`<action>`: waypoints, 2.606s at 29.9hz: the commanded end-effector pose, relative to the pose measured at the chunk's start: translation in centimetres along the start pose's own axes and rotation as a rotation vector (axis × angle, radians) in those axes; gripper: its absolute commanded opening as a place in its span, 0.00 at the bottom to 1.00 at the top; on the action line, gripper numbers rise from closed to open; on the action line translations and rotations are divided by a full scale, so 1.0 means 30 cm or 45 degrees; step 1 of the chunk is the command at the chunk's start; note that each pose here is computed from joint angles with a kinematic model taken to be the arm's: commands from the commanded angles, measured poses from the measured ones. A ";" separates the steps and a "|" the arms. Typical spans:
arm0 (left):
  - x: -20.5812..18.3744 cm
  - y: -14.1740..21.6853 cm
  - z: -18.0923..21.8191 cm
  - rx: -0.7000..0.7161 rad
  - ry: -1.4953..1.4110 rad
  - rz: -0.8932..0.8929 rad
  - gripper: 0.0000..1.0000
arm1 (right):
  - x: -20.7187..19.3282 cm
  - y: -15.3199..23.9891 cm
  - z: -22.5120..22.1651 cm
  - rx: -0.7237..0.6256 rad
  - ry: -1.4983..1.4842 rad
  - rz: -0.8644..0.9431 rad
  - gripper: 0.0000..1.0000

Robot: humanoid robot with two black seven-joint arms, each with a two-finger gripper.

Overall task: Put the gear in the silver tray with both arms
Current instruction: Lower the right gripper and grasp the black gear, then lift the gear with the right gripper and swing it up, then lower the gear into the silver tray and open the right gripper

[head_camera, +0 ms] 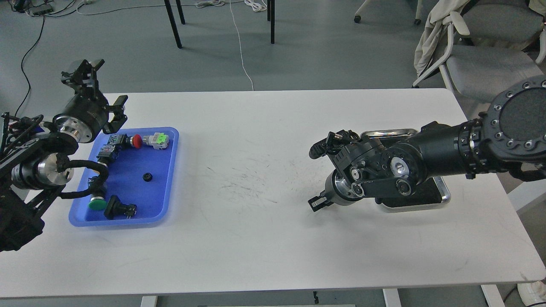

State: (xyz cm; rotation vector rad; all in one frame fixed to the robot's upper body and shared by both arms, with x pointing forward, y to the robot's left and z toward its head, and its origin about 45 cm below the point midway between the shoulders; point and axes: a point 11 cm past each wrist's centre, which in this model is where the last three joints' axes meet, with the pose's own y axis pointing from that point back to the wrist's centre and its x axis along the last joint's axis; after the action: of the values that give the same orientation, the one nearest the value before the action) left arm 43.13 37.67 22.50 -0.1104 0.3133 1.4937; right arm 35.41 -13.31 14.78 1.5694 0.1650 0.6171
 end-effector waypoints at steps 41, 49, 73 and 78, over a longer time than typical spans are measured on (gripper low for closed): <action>0.093 0.025 0.057 -0.022 -0.067 0.068 0.98 | 0.416 0.708 0.454 0.391 -0.759 0.969 0.02; 0.095 0.026 0.056 -0.019 -0.070 0.069 0.98 | 0.223 0.612 0.673 0.175 -0.817 0.907 0.02; 0.095 0.027 0.054 -0.014 -0.072 0.067 0.98 | -0.152 0.187 0.780 -0.070 -0.819 0.644 0.03; 0.096 0.027 0.054 -0.012 -0.072 0.067 0.98 | -0.171 0.129 0.771 -0.079 -0.831 0.614 0.04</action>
State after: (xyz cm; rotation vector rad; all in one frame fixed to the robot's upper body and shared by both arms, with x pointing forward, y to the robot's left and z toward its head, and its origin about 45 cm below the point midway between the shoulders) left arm 42.70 40.88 23.34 -0.0682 0.2656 1.5474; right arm 41.40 -36.48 18.82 1.6830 -0.7428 0.4563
